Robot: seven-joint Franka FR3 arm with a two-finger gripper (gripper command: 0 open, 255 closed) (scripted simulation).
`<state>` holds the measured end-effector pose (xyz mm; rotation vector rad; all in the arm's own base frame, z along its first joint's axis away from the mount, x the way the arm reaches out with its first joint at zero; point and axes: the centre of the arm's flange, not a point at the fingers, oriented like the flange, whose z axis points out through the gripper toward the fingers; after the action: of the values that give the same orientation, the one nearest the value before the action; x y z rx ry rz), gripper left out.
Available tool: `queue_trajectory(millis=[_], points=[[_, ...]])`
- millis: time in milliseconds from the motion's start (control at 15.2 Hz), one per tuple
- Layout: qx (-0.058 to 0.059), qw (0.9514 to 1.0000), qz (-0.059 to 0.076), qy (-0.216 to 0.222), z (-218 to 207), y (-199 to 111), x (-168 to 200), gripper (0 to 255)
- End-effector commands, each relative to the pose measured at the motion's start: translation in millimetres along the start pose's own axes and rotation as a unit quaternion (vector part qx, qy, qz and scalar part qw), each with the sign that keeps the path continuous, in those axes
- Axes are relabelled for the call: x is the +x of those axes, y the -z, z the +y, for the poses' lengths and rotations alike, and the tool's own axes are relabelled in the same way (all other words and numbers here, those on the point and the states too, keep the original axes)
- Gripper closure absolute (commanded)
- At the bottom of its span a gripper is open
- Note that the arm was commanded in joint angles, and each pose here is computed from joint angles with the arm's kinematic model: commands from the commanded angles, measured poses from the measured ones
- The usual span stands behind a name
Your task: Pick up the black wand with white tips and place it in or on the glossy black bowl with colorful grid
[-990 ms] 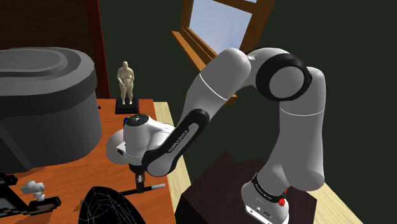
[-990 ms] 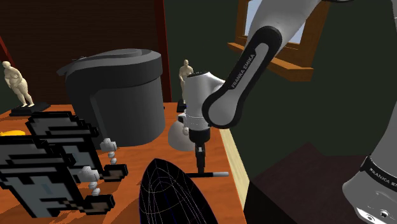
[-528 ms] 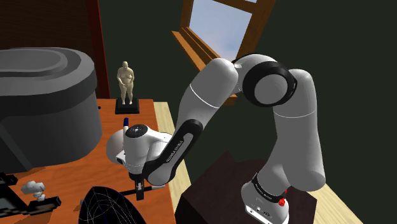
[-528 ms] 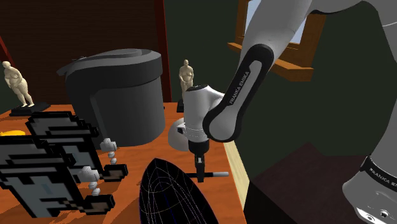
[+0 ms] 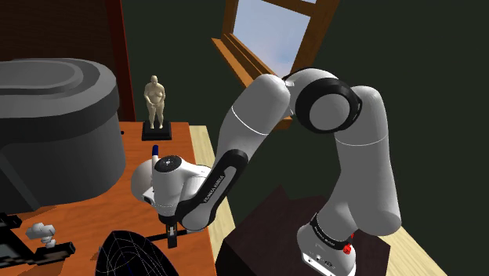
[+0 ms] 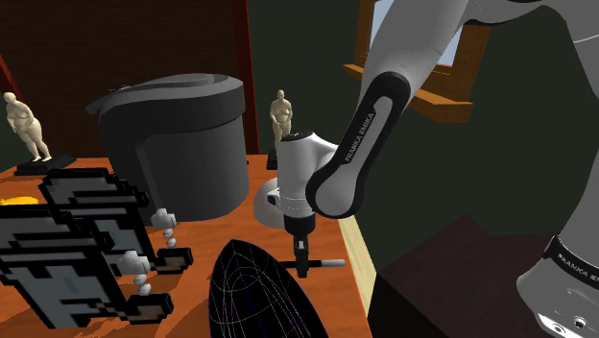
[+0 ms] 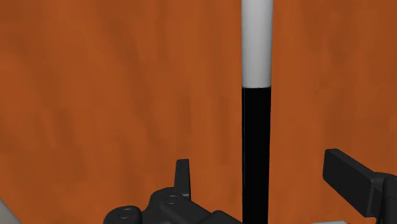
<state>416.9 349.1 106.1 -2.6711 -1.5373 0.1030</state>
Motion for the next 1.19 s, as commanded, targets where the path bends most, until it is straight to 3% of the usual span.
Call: queue_trajectory(millis=[0, 594, 1122], points=[[0.000, 1.0000, 0.000, 0.000, 0, 0, 0, 255], [0.000, 1.0000, 0.000, 0.000, 0, 0, 0, 255], [0.000, 1.0000, 0.000, 0.000, -4, 42, -1, 255]])
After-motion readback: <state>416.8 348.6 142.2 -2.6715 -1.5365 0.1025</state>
